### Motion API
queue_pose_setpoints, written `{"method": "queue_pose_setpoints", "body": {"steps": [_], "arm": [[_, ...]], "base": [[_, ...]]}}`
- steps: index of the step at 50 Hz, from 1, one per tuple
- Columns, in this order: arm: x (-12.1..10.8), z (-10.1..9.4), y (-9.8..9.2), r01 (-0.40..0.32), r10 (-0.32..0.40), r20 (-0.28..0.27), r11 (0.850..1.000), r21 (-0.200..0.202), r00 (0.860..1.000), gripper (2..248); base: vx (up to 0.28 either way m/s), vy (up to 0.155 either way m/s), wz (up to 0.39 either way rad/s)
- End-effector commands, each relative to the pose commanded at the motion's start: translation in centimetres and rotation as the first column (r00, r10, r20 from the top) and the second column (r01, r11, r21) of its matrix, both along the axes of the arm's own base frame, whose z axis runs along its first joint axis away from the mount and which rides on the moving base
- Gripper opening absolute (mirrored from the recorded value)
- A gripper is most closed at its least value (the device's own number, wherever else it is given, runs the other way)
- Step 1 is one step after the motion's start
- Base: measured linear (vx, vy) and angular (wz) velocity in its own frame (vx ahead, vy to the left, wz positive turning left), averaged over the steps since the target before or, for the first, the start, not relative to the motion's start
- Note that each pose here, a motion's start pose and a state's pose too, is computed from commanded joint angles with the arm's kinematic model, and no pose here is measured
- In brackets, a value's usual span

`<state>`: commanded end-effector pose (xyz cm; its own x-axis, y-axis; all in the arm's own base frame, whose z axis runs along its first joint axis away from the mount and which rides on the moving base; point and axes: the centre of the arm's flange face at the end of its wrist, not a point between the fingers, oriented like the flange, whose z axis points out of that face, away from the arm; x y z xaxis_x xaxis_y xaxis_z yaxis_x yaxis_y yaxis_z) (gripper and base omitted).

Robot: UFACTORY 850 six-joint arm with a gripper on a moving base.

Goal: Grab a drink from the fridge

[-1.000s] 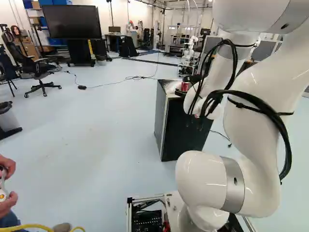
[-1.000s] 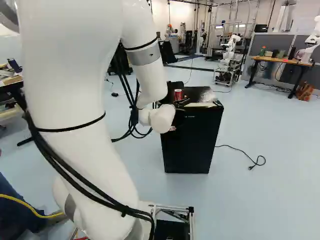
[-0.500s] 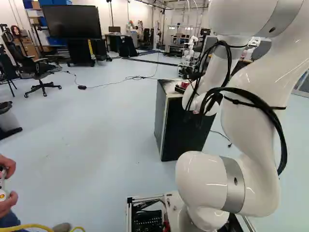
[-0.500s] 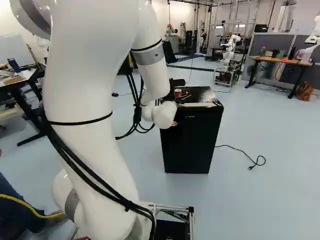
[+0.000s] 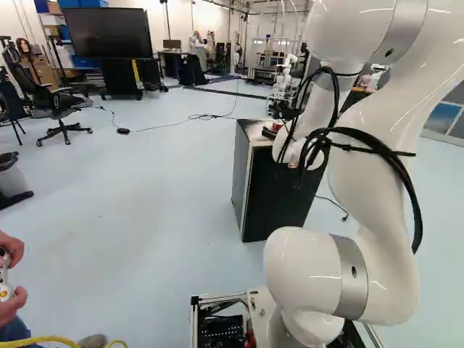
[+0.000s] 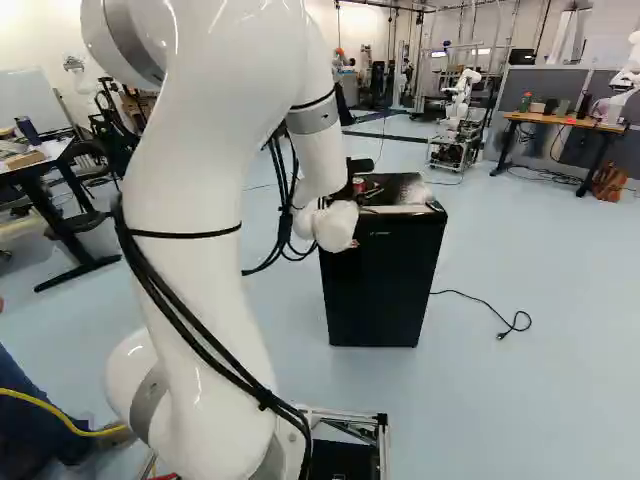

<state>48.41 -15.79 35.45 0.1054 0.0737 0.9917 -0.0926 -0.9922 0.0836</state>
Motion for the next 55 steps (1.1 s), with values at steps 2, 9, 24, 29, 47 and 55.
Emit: {"method": "queue_pose_setpoints", "body": {"steps": [2,9,24,29,47,55], "arm": [[0.3,-0.1,-0.1,0.0,0.0,0.001,1.0,0.0,1.0,247],[1.1,-0.2,-0.6,0.002,-0.002,0.006,1.0,-0.002,1.0,247],[1.8,-0.3,-0.9,0.005,-0.005,0.01,1.0,-0.004,1.0,237],[1.8,-0.3,-1.0,0.005,-0.005,0.01,1.0,-0.004,1.0,199],[1.8,0.6,-1.0,0.005,-0.005,0.026,1.0,-0.01,1.0,98],[1.8,1.5,-0.9,0.005,-0.005,0.041,1.0,-0.016,0.999,98]], "base": [[0.0,0.0,0.0],[0.0,0.0,0.0],[0.0,0.0,0.0],[0.0,0.0,0.0],[0.0,0.0,0.0],[0.0,0.0,0.0]]}}
